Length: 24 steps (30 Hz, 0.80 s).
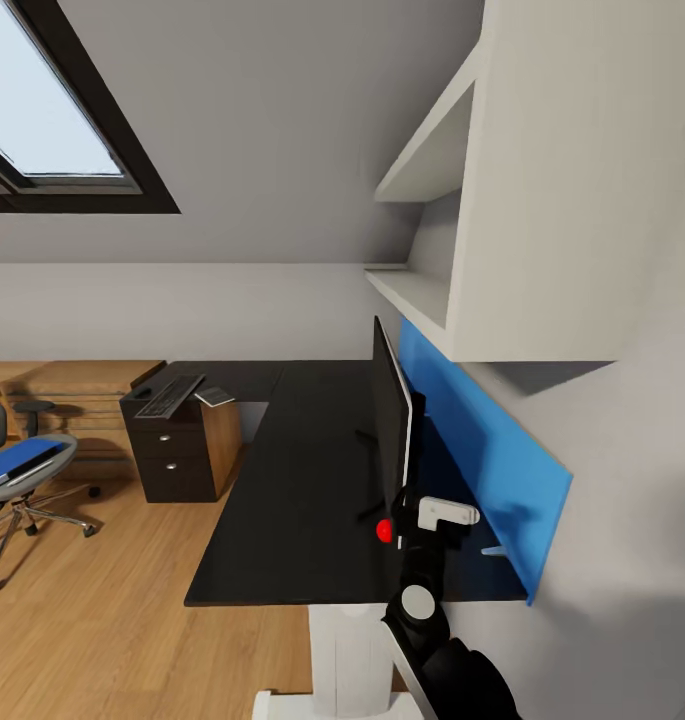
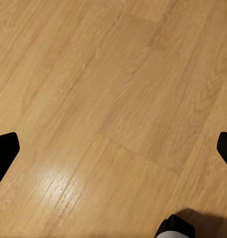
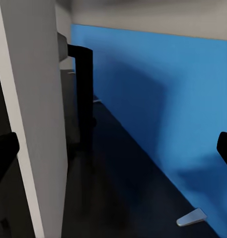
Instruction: In the bedroom, organize the workspace by keeping the computer under the desk, ensuring the monitor is on the desk, placing the keyboard on the desk next to the monitor, placing the mouse on the desk next to the keyboard, moving the folder from the swivel chair onto the desk next to the mouse, stacking the notebook on top of the folder with the pen on top of the notebook, and positioning the swivel chair next to the desk.
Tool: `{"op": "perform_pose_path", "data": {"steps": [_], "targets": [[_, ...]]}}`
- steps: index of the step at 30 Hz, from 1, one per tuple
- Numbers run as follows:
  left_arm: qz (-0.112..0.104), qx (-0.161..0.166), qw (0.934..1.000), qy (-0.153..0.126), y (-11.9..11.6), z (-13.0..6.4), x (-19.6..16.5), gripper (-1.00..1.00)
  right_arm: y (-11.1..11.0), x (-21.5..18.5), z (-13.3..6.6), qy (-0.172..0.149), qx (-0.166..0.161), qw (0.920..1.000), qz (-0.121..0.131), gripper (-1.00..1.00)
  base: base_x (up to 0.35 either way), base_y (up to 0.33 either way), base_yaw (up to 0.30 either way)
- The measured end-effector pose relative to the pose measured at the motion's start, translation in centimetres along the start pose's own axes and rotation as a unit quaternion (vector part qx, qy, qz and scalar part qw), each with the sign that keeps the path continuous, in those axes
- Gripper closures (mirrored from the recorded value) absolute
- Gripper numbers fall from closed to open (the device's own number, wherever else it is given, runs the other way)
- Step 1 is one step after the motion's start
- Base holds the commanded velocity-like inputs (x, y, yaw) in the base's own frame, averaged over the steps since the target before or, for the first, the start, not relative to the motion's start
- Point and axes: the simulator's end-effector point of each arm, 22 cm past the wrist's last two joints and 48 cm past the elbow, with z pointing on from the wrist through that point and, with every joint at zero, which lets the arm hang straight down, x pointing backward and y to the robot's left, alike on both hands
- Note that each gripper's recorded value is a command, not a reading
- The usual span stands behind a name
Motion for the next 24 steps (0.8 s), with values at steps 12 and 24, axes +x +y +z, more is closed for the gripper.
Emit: {"op": "perform_pose_path", "data": {"steps": [12, 24], "targets": [[0.000, 0.000, 1.0000, 0.000, 0.0, 0.0, 0.0, -1.00, 0.1, -0.1, 0.0, -0.001, -0.002, 1.0000, 0.000, -1.00, -0.019, 0.035, 0.000], [0.000, 0.000, 1.0000, -0.001, 0.1, 0.0, 0.0, -1.00, 1.1, -0.6, -0.6, -0.013, -0.016, 0.9998, 0.004, -1.00, -0.019, 0.094, 0.000]]}}
